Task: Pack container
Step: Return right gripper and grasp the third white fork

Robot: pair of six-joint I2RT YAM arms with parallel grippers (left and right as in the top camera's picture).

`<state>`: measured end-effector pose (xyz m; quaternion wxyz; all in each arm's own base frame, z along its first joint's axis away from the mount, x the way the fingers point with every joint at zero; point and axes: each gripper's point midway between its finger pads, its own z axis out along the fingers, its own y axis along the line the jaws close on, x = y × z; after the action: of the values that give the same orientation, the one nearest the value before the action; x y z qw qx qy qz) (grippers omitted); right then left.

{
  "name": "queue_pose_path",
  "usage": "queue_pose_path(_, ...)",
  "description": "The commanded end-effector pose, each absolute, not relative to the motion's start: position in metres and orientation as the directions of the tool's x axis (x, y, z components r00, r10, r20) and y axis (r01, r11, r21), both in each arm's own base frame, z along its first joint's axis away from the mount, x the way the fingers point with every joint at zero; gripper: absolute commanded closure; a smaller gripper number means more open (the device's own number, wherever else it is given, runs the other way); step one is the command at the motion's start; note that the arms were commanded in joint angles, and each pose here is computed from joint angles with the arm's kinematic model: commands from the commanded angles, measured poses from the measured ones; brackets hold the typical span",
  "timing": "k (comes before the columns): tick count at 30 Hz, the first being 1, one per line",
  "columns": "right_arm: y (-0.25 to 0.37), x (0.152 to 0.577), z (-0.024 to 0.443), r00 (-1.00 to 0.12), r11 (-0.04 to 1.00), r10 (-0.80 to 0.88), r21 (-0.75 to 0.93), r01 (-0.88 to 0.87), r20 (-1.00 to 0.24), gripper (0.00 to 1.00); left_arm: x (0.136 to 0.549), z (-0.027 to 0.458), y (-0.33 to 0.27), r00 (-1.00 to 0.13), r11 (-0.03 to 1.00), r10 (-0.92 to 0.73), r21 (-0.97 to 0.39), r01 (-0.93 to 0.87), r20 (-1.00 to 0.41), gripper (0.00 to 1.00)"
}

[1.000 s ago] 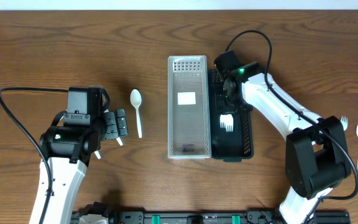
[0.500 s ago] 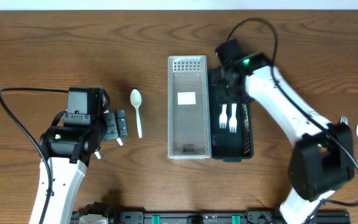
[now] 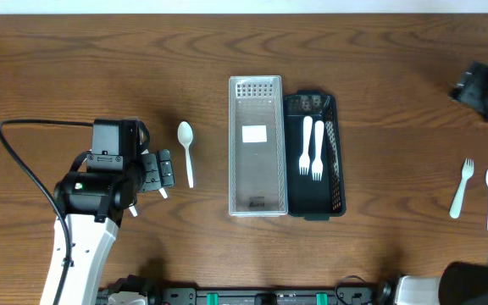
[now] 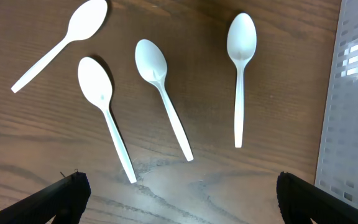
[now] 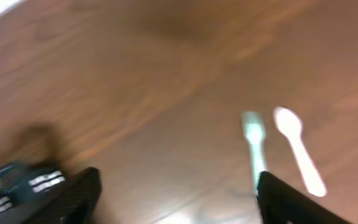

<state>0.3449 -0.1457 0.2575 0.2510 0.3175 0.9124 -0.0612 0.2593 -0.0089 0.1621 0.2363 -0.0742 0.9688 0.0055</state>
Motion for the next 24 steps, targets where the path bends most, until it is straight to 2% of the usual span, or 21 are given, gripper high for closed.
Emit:
queue_pose_path(1, -0.183, 0.333, 0.216, -0.748, 0.808, 0.525, -0.04, 0.588, -0.405, 0.14, 0.26, 0.163, -0.006, -0.876, 0.988, -0.143, -0.017, -0.152, -0.462, 0.02)
queue_pose_path(7, -0.219, 0.316, 0.144, -0.751, 0.759, 0.619, -0.07, 0.647, -0.229, 0.09, 0.26, 0.163, -0.006, -0.876, 0.988, -0.143, -0.016, -0.152, -0.461, 0.02)
queue_pose_path(12, -0.233, 0.308, 0.095, -0.742, 0.737, 0.663, -0.088, 0.67, -0.1, 0.1, 0.26, 0.163, -0.006, -0.876, 0.988, -0.142, -0.016, -0.152, -0.461, 0.02)
queue_pose_path(24, -0.234, 0.308, 0.039, -0.752, 0.749, 0.659, -0.099, 0.655, 0.01, 0.11, 0.26, 0.163, -0.006, -0.876, 0.988, -0.143, -0.016, -0.153, -0.461, 0.02)
